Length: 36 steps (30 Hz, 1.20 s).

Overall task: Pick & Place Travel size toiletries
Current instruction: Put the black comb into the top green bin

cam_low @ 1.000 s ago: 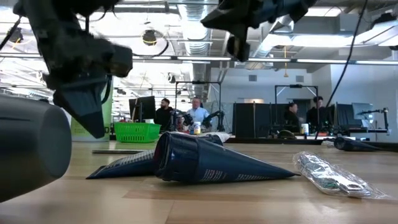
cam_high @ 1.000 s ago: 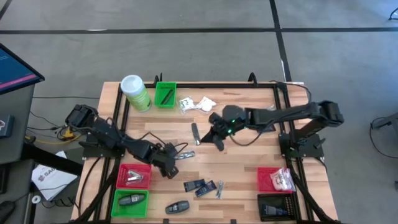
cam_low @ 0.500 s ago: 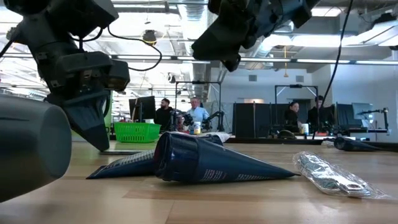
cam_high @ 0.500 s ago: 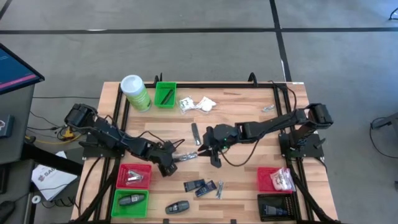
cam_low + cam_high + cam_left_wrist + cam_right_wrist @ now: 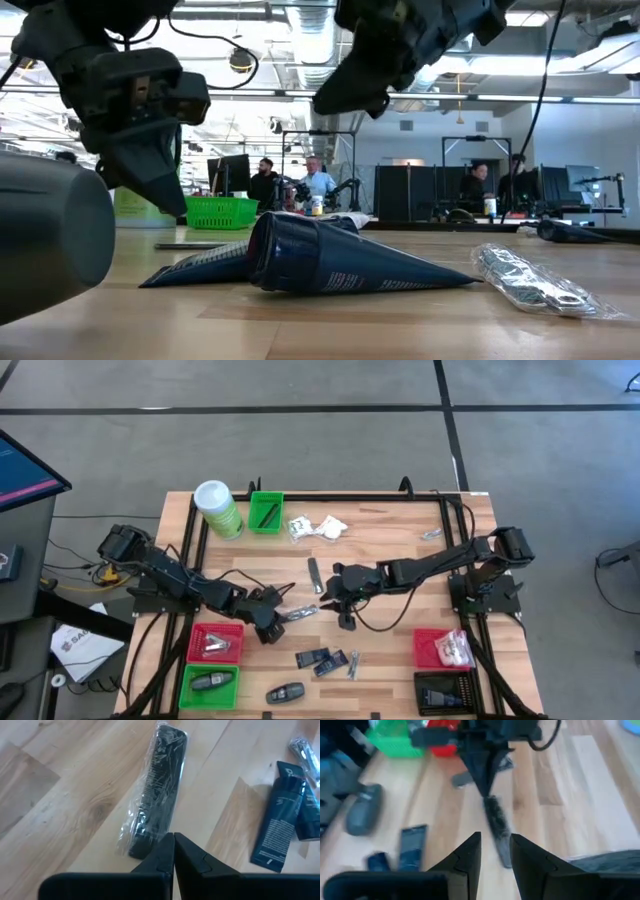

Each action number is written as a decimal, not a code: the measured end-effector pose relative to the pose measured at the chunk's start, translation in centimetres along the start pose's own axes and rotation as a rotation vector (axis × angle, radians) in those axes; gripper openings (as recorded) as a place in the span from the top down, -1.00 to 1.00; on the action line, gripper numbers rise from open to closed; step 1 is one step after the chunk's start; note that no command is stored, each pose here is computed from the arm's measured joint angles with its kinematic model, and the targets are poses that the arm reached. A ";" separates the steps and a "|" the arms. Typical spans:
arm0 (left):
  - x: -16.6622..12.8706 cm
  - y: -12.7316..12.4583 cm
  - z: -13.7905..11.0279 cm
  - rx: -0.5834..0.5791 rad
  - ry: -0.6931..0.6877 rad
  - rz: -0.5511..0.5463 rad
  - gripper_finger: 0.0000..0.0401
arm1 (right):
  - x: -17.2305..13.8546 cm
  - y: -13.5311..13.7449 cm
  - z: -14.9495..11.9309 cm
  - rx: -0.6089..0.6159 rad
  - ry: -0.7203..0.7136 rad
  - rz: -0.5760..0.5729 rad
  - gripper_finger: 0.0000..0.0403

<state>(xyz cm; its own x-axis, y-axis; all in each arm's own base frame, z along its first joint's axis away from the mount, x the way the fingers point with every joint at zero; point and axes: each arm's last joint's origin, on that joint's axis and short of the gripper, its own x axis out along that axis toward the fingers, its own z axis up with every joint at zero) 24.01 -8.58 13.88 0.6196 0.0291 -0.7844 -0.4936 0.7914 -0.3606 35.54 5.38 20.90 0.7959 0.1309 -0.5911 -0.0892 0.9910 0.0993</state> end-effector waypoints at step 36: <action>1.3 4.5 1.4 0.049 0.101 0.043 0.99 | 3.3 0.0 -1.1 -0.043 0.031 -0.069 -0.17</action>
<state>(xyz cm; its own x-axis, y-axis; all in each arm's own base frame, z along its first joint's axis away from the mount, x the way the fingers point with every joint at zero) 23.40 -4.13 11.93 0.5328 0.0040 -0.8462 -0.4865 0.8197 -0.3024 37.52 5.83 18.02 0.7819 0.0625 -0.6203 -0.0612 0.9978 0.0235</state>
